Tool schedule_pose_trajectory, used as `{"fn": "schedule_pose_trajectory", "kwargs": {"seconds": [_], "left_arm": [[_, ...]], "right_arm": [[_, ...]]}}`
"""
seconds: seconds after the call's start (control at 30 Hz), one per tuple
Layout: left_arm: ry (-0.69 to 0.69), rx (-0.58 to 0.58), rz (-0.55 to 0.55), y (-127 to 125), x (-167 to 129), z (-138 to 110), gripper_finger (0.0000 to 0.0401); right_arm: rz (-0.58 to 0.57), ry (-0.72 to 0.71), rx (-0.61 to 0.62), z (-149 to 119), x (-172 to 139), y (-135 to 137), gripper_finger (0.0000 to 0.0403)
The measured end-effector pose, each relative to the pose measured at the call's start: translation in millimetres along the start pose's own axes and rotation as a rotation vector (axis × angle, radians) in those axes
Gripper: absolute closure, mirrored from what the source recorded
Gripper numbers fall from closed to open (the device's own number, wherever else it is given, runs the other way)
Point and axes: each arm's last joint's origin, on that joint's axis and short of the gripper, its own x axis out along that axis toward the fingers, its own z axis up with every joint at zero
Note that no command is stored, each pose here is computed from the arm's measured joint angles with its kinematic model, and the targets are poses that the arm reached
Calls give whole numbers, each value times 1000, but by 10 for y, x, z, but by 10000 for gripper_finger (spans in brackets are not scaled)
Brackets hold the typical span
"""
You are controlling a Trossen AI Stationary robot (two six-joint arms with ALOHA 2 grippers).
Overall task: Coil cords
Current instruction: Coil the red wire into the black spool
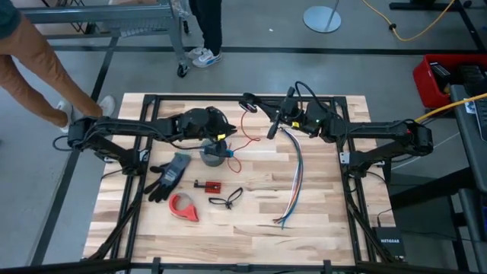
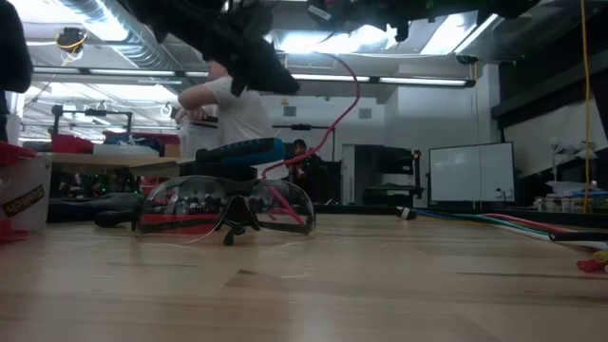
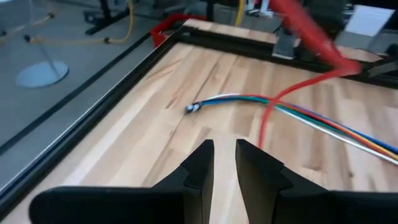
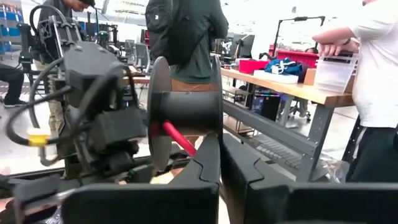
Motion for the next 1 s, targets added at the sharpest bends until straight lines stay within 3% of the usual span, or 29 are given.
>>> {"fn": "schedule_pose_trajectory", "kwargs": {"seconds": [0.23,0.43,0.6,0.87,1.0], "left_arm": [[4,-134,48,145,277,-118,342],[-40,-144,64,216,317,-92,342],[-37,-87,69,230,311,-89,340],[-9,-43,107,244,311,-117,257],[-49,-78,96,223,309,-80,224]], "right_arm": [[0,4,-2,-3,0,0,400],[0,3,-2,-4,0,-1,401],[0,2,-2,-2,0,-1,400],[8,1,-2,-2,0,1,400],[7,2,-2,-3,0,1,401]]}}
